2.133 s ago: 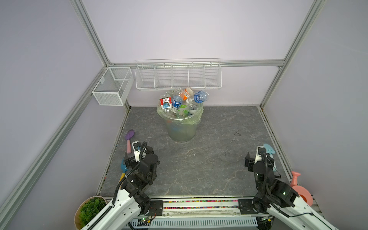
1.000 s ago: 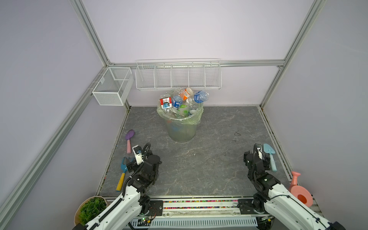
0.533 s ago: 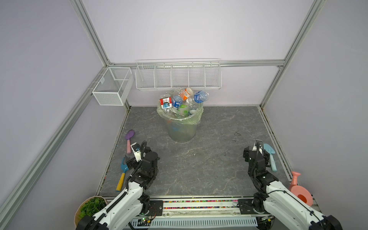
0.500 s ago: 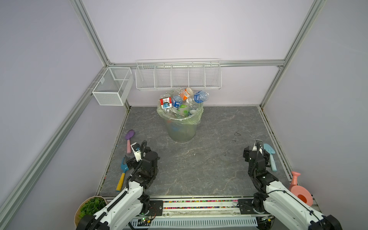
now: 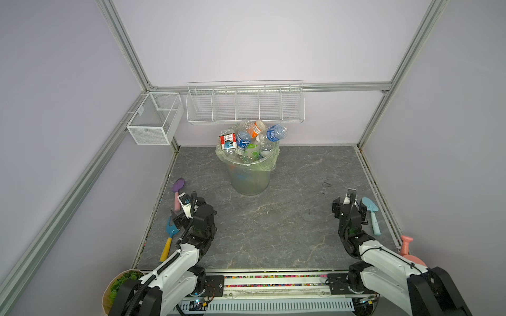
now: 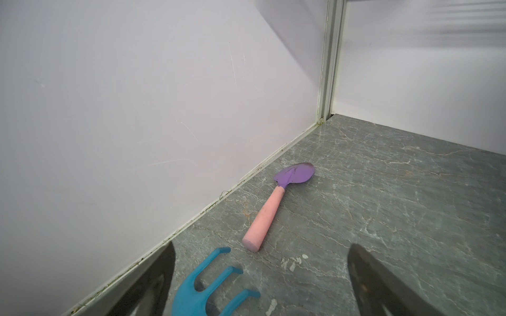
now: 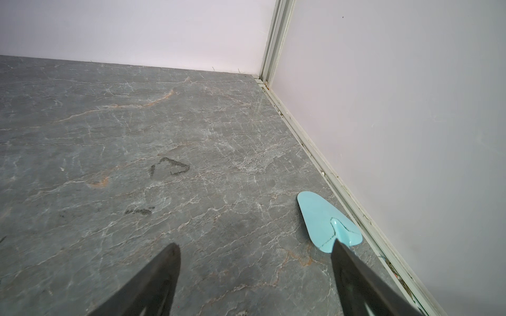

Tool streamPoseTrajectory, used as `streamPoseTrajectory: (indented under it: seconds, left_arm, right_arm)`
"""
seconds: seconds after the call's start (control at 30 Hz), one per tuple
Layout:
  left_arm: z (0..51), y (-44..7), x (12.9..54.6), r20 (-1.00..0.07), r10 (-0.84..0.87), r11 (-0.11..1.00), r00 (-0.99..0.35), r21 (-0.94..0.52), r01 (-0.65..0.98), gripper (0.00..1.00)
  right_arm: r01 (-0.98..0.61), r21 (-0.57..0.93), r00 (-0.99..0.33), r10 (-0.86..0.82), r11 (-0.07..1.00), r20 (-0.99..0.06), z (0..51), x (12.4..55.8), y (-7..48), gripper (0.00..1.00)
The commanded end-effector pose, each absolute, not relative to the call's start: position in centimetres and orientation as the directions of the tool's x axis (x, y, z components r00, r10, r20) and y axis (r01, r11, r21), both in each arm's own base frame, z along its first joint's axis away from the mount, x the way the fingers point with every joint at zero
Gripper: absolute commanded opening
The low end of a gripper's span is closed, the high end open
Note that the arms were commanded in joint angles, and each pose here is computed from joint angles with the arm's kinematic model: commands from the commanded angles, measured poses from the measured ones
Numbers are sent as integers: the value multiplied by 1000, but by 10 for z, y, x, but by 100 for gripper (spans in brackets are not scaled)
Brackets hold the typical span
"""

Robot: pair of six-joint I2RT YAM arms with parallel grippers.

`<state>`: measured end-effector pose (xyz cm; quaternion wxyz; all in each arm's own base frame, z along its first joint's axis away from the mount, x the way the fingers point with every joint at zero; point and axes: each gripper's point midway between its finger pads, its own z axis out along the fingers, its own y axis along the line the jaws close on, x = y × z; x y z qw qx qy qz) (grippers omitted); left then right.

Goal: Throw the plastic bottles in the bin

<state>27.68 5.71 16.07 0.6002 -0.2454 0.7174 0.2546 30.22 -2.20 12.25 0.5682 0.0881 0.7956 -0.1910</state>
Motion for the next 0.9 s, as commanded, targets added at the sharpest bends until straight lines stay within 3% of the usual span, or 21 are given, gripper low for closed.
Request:
streamPoseTrajectory:
  seconds: [0.0, 0.73, 0.87]
  left_arm:
    - [168, 56, 283, -992, -61, 753, -108, 26, -657, 97]
    - [173, 51, 309, -1000, 3, 761, -31, 22, -648, 99]
    - [165, 51, 305, -1000, 13, 770, -26, 26, -638, 99]
  right_arm:
    - [362, -179, -258, -86, 915, -962, 140, 311, -20, 89]
    - [319, -249, -177, -200, 915, -964, 146, 339, -7, 88]
    - [318, -205, -137, -169, 926, -976, 144, 340, -7, 89]
